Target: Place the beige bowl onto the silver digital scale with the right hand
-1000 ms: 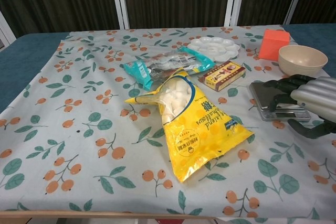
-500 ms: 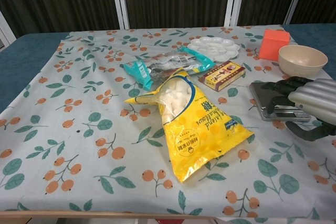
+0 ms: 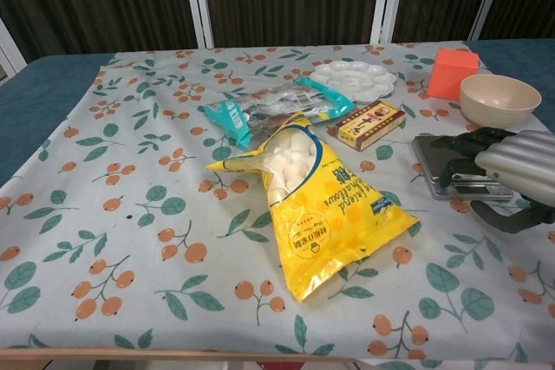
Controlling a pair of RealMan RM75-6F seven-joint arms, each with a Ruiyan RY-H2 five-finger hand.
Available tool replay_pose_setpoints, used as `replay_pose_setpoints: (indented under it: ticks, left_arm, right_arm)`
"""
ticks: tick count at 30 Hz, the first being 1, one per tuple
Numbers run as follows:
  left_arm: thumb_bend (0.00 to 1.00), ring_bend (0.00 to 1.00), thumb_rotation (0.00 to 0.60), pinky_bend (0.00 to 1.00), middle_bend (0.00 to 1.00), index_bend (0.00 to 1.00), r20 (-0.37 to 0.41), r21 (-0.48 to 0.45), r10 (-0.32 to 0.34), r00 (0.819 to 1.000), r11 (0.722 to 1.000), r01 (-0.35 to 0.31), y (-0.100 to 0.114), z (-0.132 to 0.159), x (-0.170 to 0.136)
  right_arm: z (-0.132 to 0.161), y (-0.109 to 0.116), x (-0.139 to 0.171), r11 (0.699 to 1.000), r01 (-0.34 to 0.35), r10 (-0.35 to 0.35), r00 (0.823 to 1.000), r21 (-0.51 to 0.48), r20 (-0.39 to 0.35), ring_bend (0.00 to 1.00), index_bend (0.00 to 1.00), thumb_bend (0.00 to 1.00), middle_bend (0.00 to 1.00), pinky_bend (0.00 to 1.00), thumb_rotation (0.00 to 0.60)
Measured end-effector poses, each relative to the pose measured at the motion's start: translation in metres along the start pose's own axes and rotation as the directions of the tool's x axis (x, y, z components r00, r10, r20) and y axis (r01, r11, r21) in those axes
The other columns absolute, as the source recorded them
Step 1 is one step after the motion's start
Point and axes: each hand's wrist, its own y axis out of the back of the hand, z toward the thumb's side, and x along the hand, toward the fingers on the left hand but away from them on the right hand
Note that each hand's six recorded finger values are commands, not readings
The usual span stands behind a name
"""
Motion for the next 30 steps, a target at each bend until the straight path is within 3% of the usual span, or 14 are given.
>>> replay_pose_setpoints:
  ticks: [24,30]
  left_arm:
    - [0.46,0.01,0.600,0.09,0.00,0.00,0.002,-0.002,-0.002,1.000,1.000,0.002,0.000,0.000,0.000]
    - [0.45,0.01,0.600,0.09,0.00,0.00,0.008,-0.003,0.008,1.000,1.000,-0.008,0.002,0.001,-0.001]
  right_arm:
    - [0.001,-0.001,0.002,1.000,-0.003,0.003,1.000,0.003,0.002,0.00,0.40,0.68,0.00,0.00,0.600]
    - [-0.008,0.014,0.011,0.997,0.063,-0.062,0.998,-0.040,0.029,0.00,0.27,0.68,0.00,0.00,0.600]
